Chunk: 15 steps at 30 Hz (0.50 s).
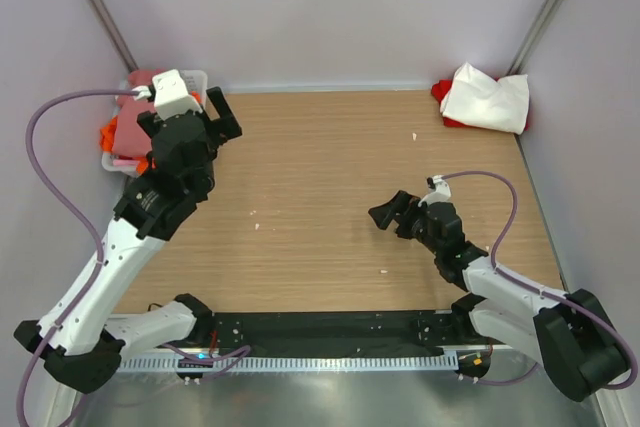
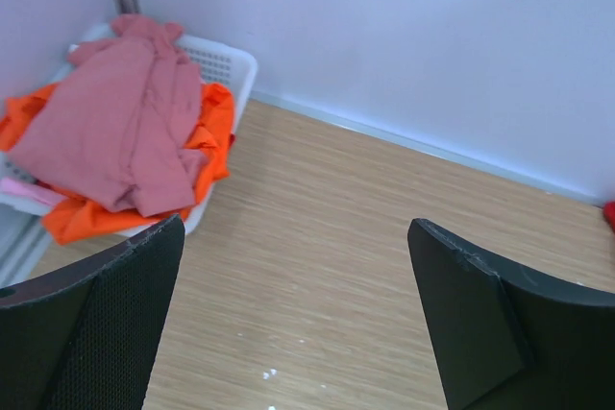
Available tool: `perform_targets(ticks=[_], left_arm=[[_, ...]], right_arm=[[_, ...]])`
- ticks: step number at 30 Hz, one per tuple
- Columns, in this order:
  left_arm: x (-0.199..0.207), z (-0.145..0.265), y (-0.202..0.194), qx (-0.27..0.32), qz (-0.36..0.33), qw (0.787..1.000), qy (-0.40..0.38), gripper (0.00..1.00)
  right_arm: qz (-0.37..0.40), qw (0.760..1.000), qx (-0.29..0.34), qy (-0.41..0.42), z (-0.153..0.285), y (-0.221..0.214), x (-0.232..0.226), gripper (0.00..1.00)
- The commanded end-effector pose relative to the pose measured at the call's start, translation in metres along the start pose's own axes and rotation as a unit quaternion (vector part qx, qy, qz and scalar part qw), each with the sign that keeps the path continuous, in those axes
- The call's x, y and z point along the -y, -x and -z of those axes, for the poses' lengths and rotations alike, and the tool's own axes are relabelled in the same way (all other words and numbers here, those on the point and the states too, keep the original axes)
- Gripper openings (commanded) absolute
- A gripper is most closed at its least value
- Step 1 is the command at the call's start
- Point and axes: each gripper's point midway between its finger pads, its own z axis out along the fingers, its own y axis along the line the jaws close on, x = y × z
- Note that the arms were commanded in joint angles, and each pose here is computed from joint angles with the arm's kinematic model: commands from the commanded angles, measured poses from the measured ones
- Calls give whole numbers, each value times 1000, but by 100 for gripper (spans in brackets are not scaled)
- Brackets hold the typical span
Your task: Fold and stack the t-shirts
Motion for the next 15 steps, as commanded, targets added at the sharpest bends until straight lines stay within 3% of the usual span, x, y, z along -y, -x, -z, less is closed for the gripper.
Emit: perform_targets(ticks=[1, 3, 4, 9, 10, 11, 15], left_arm=[[-31, -4, 7, 37, -33, 995, 82, 100], [-51, -12, 4, 25, -46, 990, 134, 99], [-63, -20, 13, 23, -15, 989, 147, 100], [-103, -85, -39, -113, -24, 971, 208, 100], [-123, -96, -32, -116, -11, 966, 232, 93], [-135, -112, -53, -150, -14, 955, 254, 91], [-184, -150, -75, -185, 31, 940, 286, 84]], right_arm=[[6, 998, 44, 32, 3, 22, -18, 98], [6, 999, 45, 29, 3, 22, -17, 99], [4, 999, 45, 27, 2, 23, -17, 99], [4, 1000, 26, 15, -5, 18, -15, 99], [4, 1000, 27, 15, -5, 19, -15, 99], [4, 1000, 27, 15, -5, 19, -15, 99], [4, 1000, 27, 15, -4, 18, -14, 99]])
